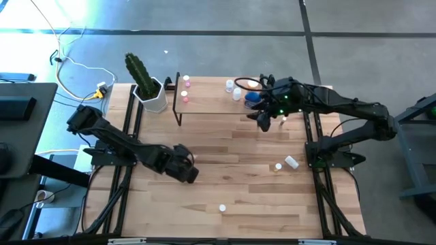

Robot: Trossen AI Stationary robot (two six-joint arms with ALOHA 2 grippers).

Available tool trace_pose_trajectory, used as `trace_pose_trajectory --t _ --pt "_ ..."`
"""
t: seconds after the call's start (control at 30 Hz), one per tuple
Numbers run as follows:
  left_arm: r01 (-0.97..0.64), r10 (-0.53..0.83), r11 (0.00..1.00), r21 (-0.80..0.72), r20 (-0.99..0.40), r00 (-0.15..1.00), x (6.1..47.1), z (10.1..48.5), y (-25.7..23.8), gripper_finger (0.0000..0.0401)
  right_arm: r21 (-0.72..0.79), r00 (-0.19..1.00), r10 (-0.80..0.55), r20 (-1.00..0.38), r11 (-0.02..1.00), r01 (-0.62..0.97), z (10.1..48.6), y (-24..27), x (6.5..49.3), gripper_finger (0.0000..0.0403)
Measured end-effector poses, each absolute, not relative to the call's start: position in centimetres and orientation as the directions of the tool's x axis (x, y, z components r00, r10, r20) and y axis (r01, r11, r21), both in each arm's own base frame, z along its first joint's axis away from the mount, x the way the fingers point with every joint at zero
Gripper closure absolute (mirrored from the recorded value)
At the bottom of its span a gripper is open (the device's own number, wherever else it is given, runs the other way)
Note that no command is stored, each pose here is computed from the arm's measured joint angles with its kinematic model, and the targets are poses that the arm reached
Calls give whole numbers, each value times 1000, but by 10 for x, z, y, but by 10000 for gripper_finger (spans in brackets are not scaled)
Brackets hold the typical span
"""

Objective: Pick and place medicine bottles onto shelf by color
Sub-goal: Put the top orange pill bottle on the shelf

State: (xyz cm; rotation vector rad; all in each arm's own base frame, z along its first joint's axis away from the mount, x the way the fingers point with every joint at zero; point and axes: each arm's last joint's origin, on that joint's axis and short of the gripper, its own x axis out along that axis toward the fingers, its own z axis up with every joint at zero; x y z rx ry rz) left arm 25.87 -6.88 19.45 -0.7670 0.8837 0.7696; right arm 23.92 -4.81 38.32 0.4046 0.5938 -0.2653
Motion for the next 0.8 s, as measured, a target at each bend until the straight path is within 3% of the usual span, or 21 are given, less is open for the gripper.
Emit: trace_pose_trajectory --t 0.43,0.8 --pt "-529 261 788 -316 -606 751 286 243 -49 311 281 942 -6 -337 954 107 405 -13 262 192" --pt "-241 128 925 -294 -356 926 307 272 -27 311 234 944 66 -323 972 12 399 7 278 192"
